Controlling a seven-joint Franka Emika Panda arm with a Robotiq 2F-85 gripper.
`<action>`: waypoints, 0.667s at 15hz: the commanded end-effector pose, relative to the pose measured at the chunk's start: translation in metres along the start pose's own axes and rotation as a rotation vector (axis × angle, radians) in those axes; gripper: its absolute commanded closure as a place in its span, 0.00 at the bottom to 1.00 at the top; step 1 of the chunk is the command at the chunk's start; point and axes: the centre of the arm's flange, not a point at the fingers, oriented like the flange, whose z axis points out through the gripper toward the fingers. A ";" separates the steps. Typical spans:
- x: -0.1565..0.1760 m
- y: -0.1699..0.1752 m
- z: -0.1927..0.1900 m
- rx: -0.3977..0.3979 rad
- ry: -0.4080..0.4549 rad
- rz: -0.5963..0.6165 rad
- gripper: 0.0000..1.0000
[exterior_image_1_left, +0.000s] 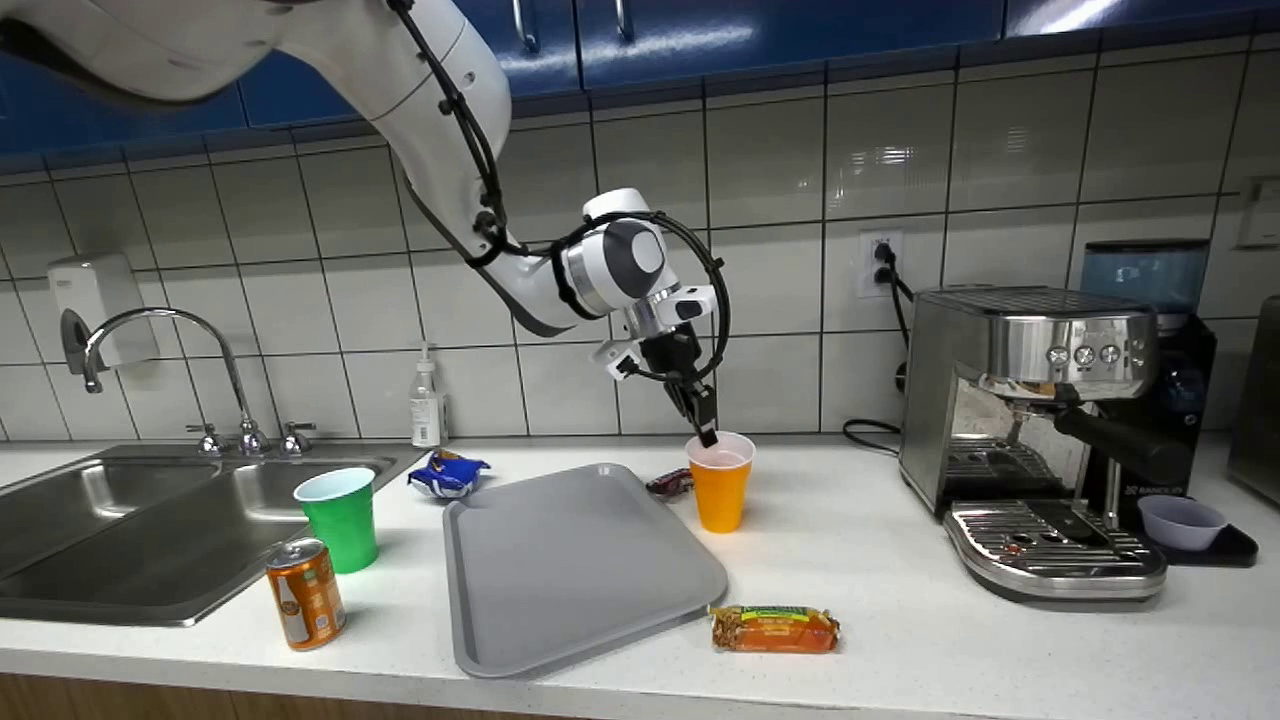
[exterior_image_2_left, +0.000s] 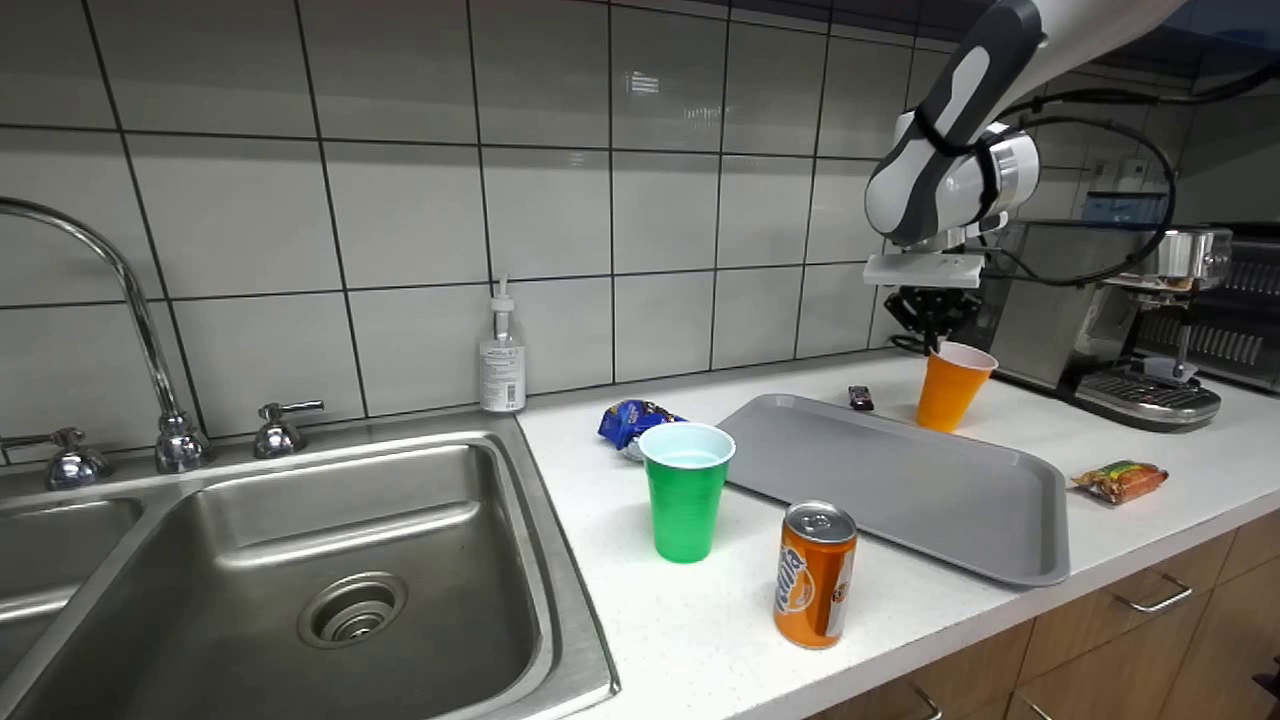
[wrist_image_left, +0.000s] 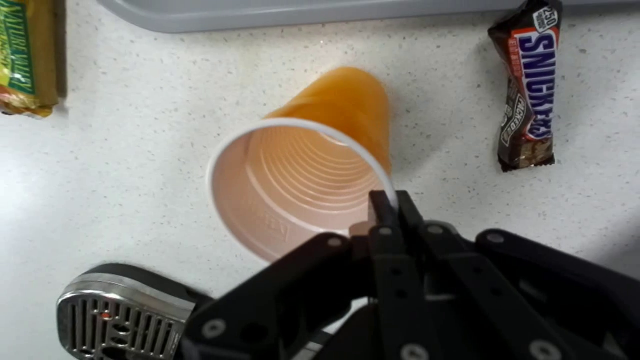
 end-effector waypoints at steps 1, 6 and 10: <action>-0.020 0.015 -0.025 0.004 0.014 -0.008 0.99; -0.043 0.017 -0.058 0.010 0.065 -0.033 0.99; -0.069 0.006 -0.083 0.006 0.107 -0.062 0.99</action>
